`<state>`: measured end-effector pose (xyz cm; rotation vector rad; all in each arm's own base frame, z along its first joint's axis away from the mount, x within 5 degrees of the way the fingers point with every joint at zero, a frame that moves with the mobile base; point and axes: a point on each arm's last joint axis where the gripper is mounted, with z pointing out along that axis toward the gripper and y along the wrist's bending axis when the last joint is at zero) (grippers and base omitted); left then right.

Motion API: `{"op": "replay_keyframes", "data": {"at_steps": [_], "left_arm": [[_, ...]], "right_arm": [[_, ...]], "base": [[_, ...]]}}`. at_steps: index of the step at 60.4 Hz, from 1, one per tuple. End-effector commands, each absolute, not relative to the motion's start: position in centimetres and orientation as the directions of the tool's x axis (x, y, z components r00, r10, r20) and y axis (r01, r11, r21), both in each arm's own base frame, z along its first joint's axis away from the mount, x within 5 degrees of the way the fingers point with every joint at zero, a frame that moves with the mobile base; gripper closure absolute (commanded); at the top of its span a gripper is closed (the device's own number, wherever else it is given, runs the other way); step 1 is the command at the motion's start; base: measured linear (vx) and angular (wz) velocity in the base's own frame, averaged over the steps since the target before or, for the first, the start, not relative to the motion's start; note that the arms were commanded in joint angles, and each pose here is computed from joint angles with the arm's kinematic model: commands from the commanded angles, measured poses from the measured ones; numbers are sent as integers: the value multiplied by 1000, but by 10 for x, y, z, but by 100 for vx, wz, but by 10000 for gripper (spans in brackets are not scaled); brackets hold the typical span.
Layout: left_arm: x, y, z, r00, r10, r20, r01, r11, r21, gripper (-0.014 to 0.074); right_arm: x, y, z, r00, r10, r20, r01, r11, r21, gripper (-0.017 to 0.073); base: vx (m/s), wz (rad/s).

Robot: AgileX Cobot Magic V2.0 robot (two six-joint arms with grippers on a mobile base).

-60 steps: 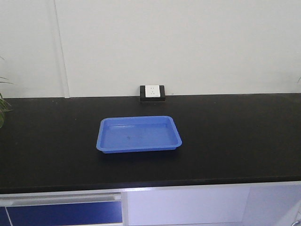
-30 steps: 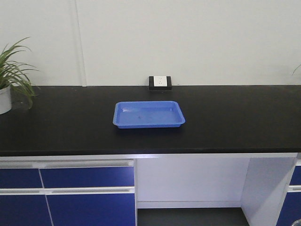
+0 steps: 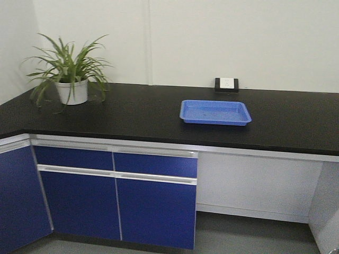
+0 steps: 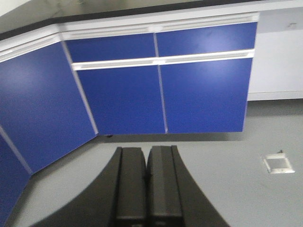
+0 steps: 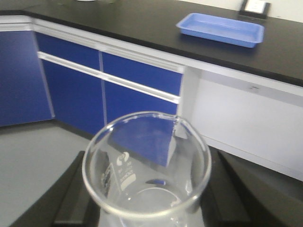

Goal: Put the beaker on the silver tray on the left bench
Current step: 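Turn the base toward the bench with the silver tray, holding the beaker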

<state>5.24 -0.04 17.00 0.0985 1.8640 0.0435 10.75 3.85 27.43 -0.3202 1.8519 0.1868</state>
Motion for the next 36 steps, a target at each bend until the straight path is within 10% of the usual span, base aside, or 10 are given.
{"op": "replay_keyframes", "data": {"at_steps": [1,36], "left_arm": [[54,-1,170,-228,86,-970,52,996,76,592],[54,-1,170,-228,86,-970,52,996,76,592]], "right_arm": [[108,42,289,-191,-121,-974,-343,938,-49,571],[108,42,289,-191,-121,-974,-343,938,-49,571]], "base": [[-40,44],[-36,49]]}}
